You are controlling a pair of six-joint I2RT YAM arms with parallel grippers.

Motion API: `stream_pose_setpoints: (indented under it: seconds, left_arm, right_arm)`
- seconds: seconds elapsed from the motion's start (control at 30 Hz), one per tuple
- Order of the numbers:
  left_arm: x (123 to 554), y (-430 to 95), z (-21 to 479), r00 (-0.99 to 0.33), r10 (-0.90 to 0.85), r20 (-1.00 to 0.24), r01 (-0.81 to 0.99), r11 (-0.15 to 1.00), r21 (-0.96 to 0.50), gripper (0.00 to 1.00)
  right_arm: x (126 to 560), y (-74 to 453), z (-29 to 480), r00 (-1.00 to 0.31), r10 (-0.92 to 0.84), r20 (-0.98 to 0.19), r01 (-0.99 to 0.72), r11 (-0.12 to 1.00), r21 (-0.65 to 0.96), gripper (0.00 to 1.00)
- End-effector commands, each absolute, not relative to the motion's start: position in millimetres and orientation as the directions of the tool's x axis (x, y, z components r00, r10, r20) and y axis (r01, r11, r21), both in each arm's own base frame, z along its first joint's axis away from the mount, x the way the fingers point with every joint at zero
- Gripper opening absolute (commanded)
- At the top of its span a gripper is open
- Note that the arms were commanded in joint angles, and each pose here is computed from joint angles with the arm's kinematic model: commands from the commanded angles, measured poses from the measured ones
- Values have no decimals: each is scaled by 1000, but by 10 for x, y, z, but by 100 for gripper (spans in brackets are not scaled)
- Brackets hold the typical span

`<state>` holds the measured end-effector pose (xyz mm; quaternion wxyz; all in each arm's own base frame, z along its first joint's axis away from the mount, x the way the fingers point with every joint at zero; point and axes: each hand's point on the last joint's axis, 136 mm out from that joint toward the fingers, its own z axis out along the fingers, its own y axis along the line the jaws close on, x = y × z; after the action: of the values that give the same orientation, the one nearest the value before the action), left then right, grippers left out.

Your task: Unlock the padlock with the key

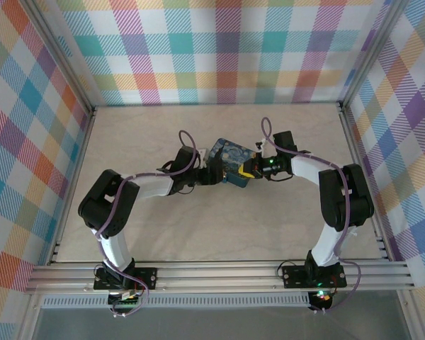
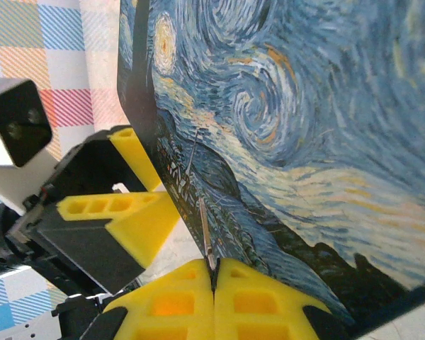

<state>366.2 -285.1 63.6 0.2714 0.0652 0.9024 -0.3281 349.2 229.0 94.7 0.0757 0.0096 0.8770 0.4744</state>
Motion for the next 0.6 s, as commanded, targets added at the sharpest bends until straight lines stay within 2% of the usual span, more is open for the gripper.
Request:
stream_pose_setpoints:
  seconds: [0.0, 0.57]
  left_arm:
    - [3628, -2944, 799, -811, -63, -581, 358, 733, -579, 70]
    - [3635, -3193, 590, -808, -34, -588, 394, 710, -583, 65]
  right_arm:
    - [3451, 2229, 745, -990, 96, -100, -21, 608, 793, 0]
    - [3452, 2221, 719, -991, 97, -94, -13, 618, 786, 0]
